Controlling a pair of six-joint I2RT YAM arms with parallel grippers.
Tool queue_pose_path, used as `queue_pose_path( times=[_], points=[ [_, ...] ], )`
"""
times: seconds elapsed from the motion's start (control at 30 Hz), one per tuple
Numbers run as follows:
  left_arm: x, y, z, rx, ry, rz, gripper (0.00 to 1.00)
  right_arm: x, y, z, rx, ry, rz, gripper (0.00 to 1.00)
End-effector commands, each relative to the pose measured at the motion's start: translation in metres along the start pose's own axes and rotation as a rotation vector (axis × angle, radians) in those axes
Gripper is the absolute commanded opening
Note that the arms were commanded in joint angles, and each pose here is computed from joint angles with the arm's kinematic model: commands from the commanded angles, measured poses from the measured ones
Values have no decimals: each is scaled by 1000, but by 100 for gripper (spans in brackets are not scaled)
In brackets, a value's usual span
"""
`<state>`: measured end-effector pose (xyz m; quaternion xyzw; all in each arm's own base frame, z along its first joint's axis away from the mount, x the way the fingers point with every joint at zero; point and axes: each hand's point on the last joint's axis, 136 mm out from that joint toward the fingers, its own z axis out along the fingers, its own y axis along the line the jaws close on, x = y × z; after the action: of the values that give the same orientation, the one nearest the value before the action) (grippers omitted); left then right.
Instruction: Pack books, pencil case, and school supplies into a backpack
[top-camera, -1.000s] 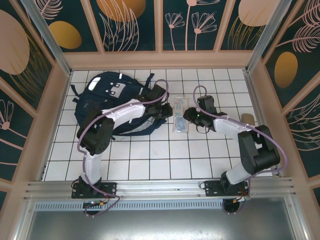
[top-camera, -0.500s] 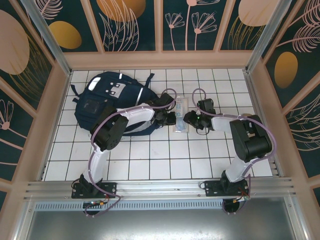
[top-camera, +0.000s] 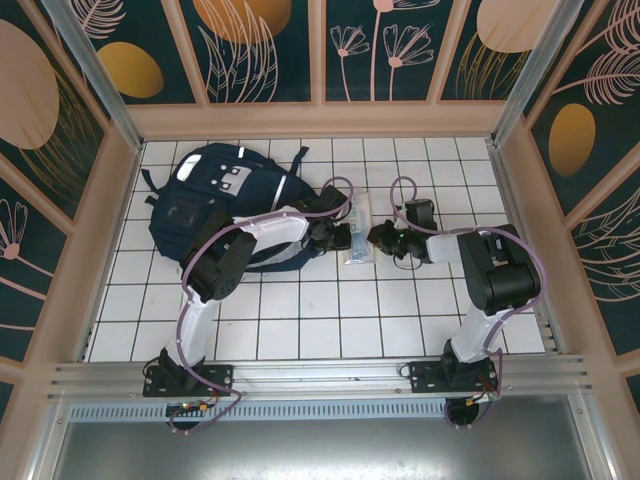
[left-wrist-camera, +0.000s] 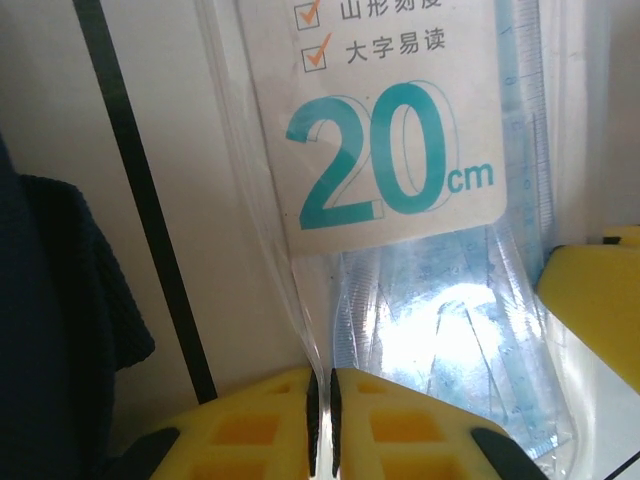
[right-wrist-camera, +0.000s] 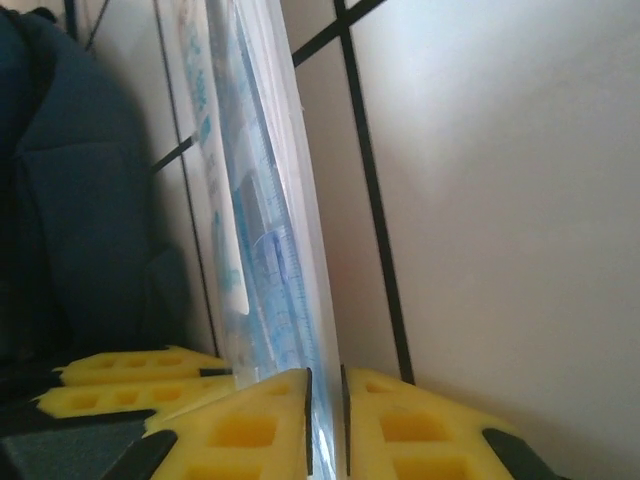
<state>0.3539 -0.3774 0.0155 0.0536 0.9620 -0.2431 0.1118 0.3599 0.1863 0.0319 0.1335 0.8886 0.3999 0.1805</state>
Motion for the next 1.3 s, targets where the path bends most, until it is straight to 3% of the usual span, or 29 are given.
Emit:
queue_pose_path(
  times=[0.0, 0.07, 0.2, 0.47, 0.6, 0.7, 0.87, 0.97, 1.27],
  points=[
    [13, 19, 9, -71, 46, 7, 16, 13, 19, -1, -119, 70, -26, 13],
    [11, 19, 5, -79, 45, 15, 16, 13, 18, -1, -116, 74, -25, 0],
    [-2, 5, -16, -77, 9, 46, 17, 10, 19, -10, -106, 49, -27, 0],
    [-44, -31, -107, -83, -158, 158, 28, 4, 29, -38, -86, -26, -45, 0],
    [-60, -25, -148, -156, -236, 188, 31, 3, 33, -51, -83, -53, -54, 0],
    [-72, 4, -166, -286, -293, 193, 34, 4, 39, -58, -94, -65, -57, 0],
    [-76, 70, -164, -574, -270, 204, 35, 3, 48, -66, -118, -80, -59, 0],
    [-71, 90, -154, -662, -234, 231, 36, 4, 51, -68, -126, -82, -59, 0],
    [-54, 116, -116, -718, -136, 261, 46, 9, 56, -69, -140, -77, -54, 0]
  ],
)
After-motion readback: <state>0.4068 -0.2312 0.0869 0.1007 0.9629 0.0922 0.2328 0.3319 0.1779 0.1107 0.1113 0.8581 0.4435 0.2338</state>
